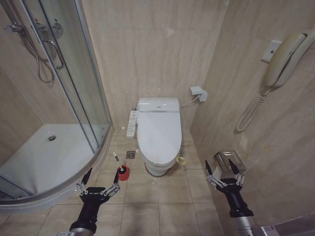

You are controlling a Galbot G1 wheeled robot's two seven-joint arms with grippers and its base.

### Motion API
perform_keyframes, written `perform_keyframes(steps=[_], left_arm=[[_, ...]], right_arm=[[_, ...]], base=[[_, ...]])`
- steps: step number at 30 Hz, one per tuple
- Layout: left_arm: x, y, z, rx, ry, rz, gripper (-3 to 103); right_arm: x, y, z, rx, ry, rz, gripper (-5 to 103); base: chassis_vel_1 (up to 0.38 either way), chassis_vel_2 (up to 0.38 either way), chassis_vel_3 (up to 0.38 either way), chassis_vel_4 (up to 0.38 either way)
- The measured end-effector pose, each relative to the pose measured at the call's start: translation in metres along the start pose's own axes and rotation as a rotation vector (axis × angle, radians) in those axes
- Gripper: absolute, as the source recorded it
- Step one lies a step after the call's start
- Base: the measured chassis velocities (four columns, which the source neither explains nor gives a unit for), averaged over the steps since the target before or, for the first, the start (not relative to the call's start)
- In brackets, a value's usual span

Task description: Open the toilet lid, clean the toilet bowl with a toilet brush, close the toilet lid, and flush.

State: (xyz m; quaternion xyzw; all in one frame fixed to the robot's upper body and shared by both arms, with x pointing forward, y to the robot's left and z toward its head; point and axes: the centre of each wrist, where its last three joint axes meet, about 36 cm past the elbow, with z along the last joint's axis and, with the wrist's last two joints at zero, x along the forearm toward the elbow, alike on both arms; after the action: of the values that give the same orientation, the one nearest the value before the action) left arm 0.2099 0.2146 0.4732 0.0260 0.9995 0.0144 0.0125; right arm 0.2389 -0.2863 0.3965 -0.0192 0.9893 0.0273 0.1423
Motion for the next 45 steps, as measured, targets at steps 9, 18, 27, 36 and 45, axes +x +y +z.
perform_keyframes(steps=[9,18,27,36,45], left_arm=[[0.0,0.0,0.0,0.0,0.0,0.0,100],[0.0,0.0,0.0,0.0,0.0,0.0,100],[0.0,0.0,0.0,0.0,0.0,0.0,100],[0.0,0.0,0.0,0.0,0.0,0.0,100],[0.0,0.0,0.0,0.0,0.0,0.0,100]], right_arm=[[-0.001,-0.003,0.001,0.005,-0.018,-0.006,100],[-0.006,-0.006,0.006,0.01,-0.037,0.015,100],[-0.01,-0.012,0.007,0.041,-0.044,0.037,100],[-0.015,-0.014,0.014,0.054,-0.037,0.079,100],[-0.021,-0.02,0.015,0.071,-0.047,0.081,100]], base=[[0.0,0.0,0.0,0.0],[-0.054,0.062,0.063,-0.054],[-0.091,0.081,0.07,-0.078],[-0.011,0.016,0.013,-0.01],[-0.109,0.106,0.115,-0.104]])
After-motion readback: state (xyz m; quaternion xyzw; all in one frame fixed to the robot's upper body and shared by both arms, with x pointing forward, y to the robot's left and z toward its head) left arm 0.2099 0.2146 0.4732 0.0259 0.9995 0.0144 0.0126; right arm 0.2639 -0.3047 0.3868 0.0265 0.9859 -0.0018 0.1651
